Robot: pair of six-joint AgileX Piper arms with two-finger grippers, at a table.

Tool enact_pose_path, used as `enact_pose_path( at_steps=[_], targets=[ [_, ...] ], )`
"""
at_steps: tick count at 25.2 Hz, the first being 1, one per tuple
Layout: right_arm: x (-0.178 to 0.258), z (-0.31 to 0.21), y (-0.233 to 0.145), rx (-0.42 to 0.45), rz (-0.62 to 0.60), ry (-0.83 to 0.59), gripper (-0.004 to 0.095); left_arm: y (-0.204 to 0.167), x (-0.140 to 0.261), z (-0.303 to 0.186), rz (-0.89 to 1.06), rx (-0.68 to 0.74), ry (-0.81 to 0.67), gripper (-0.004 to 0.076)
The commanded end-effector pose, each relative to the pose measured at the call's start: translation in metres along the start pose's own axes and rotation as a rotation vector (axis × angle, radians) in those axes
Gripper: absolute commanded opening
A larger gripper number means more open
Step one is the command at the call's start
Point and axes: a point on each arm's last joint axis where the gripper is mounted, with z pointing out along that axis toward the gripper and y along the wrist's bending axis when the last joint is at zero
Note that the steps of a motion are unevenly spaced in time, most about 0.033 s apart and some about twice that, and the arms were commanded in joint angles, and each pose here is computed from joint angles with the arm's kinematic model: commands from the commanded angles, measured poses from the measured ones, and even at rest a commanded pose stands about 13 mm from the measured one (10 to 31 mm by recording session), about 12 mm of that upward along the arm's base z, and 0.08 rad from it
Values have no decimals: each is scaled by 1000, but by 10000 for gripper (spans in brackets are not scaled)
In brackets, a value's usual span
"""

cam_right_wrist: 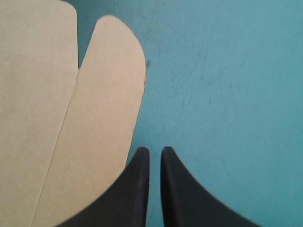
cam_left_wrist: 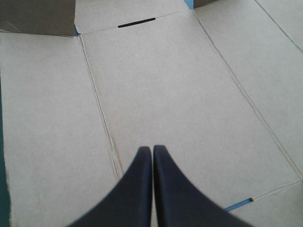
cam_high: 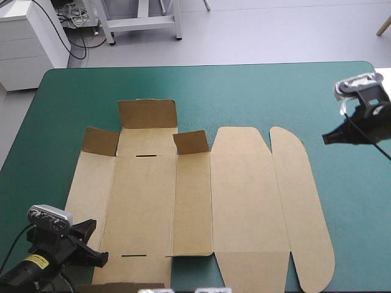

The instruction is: Fold the box

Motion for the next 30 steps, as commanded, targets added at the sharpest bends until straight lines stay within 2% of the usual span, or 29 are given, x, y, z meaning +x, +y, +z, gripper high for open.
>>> enact_pose_path(
  at_steps=[1,8,15,22,26,28,30],
  targets=[
    [32,-25,12,25,72,-60,68,0,-11,-2,-15,2,-64,-8],
    [101,-29,44,13,117,-31,39,0,-11,-2,-15,2,-64,-8],
    [132,-28,59,31,87,-69,-21,2,-22,-1,-77,6,-52,-8],
    [132,-28,59,40,89,-96,-21,10,-84,1,-89,22,-5,-8],
    [132,-28,59,39,90,-97,-21,26,-131,29,-176,7,35,-8],
    [132,-28,59,39,90,-97,-21,55,-157,52,-251,-52,69,-8],
    [132,-28,59,37,93,-93,-21,80,-166,58,-319,-97,88,-8]
  ],
)
